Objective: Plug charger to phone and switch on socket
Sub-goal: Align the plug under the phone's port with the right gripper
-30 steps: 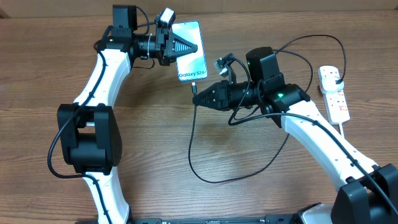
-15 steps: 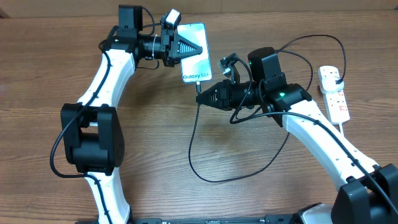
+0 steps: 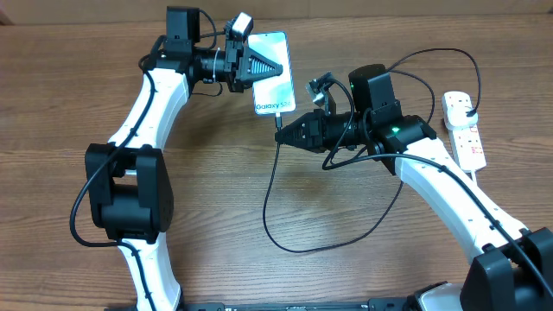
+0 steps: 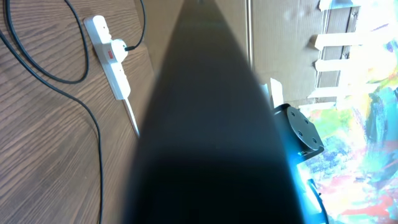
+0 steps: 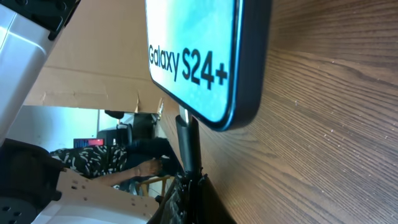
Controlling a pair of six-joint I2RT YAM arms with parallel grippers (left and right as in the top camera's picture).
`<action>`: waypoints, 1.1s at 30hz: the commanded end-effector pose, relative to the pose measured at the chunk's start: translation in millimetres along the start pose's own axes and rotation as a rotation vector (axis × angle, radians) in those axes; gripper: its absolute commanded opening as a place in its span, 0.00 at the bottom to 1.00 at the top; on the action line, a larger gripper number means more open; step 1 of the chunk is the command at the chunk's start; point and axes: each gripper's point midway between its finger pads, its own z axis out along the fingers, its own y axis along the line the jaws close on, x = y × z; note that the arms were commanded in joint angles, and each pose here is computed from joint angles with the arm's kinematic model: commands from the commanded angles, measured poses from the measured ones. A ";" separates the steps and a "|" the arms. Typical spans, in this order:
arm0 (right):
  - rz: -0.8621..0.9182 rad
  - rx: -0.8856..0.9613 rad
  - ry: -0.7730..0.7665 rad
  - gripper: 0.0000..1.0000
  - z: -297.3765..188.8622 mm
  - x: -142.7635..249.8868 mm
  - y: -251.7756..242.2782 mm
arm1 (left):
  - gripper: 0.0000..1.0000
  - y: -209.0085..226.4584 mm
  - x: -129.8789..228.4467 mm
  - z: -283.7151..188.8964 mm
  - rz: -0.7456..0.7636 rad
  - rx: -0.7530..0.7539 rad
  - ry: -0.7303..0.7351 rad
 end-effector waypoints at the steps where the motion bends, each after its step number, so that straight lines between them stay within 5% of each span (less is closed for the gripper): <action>1: -0.018 0.007 -0.033 0.04 -5.5 -10.0 -2.7 | 0.04 -12.0 6.9 8.8 0.035 0.045 0.048; 33: 0.017 0.020 -0.012 0.04 -5.1 -3.6 -6.6 | 0.04 -11.9 6.8 8.5 0.035 0.044 0.048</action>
